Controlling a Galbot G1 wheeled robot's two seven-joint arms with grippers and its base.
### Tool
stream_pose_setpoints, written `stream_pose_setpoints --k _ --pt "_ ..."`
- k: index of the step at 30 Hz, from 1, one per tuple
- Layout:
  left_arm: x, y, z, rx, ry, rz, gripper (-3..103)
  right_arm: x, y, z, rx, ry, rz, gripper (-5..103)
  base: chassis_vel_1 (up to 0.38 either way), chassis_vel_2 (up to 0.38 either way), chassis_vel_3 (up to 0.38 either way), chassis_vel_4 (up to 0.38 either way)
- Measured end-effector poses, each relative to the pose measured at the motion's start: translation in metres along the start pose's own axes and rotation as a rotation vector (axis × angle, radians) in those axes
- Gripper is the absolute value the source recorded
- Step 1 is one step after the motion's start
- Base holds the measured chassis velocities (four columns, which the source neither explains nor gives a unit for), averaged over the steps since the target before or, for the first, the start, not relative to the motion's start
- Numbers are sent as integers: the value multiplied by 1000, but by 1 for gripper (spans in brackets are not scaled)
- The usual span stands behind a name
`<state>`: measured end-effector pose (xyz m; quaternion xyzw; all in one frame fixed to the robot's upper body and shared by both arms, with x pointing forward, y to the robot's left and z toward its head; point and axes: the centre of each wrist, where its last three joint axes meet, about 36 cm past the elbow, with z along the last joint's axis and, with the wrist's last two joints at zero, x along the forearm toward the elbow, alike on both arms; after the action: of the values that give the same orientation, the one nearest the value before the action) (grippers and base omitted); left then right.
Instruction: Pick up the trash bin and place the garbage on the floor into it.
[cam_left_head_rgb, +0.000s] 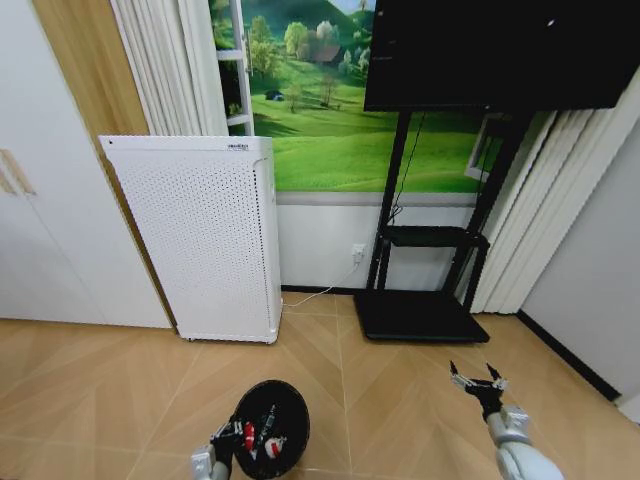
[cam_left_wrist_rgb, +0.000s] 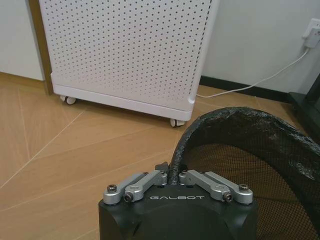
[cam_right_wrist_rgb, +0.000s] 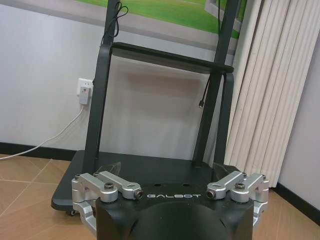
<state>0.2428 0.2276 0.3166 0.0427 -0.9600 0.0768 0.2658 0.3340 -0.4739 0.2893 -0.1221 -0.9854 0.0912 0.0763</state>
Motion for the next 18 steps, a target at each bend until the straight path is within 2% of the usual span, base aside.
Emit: stream_pose_setpoints --k 10,18 --pt "28 8 23 -4 70 -57 4 0 0 0 0 0 0 100 0 0 0 0" --pt "29 21 37 -10 79 -93 4 0 0 0 0 0 0 100 0 0 0 0"
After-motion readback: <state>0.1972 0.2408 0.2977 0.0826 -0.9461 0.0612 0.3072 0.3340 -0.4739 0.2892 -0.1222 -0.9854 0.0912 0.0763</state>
